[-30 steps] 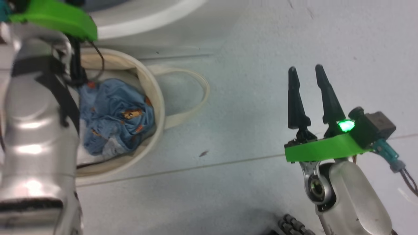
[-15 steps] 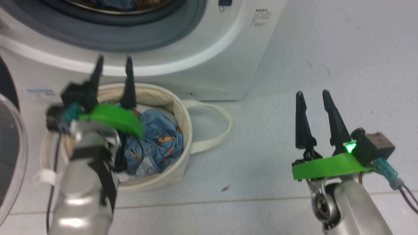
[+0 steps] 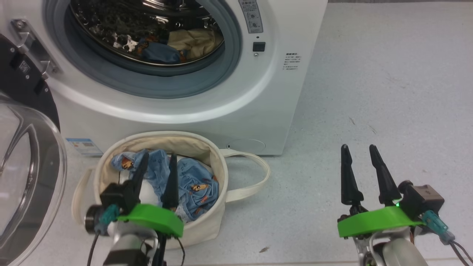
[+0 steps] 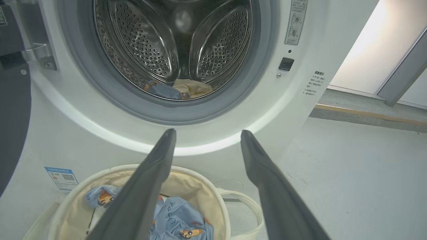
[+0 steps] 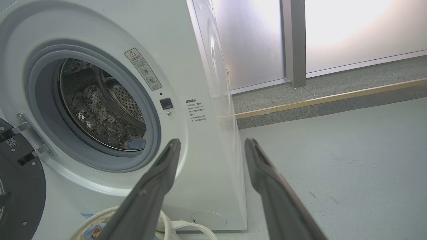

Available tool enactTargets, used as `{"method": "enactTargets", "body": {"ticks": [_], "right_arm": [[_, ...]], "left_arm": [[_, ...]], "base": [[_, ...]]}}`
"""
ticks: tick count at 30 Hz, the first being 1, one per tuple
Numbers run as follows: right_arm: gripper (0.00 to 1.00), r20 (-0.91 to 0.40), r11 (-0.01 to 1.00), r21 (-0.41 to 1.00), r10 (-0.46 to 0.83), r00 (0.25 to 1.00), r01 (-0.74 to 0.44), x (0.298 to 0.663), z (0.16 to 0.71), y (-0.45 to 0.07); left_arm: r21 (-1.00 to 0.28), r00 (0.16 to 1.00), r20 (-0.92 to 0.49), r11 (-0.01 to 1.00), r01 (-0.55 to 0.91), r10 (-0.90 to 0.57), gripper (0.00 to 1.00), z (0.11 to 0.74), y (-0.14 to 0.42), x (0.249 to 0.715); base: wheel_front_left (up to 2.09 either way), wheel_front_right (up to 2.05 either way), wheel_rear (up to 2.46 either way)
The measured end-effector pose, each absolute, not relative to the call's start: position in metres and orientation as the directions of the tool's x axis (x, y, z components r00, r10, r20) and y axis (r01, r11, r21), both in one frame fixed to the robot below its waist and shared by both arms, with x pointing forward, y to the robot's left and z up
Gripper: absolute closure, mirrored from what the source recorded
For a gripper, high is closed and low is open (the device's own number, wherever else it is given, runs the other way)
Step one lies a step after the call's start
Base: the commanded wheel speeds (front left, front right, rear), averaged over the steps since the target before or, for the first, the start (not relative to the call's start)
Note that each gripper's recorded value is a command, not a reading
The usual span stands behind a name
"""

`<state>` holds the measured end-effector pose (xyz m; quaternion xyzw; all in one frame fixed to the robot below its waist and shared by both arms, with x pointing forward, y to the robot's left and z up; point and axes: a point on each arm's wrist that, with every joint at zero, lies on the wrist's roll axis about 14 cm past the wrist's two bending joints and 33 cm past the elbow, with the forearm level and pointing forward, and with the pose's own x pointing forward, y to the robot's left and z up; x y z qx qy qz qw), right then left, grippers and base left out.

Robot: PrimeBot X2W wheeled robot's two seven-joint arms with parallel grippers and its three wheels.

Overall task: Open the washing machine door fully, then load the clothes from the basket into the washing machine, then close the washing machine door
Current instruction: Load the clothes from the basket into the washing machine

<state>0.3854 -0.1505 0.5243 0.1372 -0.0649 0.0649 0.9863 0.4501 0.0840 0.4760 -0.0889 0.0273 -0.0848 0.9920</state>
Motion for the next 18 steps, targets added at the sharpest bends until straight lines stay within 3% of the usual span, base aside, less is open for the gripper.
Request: {"method": "enactTargets", "body": {"ticks": [4, 18], "right_arm": [[0.00, 0.134, 0.954, 0.265, 0.104, 0.985, -0.137, 0.385, 0.520, -0.152], [0.00, 0.046, 0.964, 0.248, 0.090, 0.995, -0.099, 0.374, 0.493, -0.158]], "left_arm": [[-0.186, 0.982, -0.077, 0.970, 0.154, -0.171, 0.00, 0.462, 0.084, 0.438], [-0.167, 0.980, 0.002, 0.966, 0.195, -0.197, 0.00, 0.488, 0.072, 0.426]], "base": [[0.00, 0.00, 0.00], [0.00, 0.00, 0.00]]}}
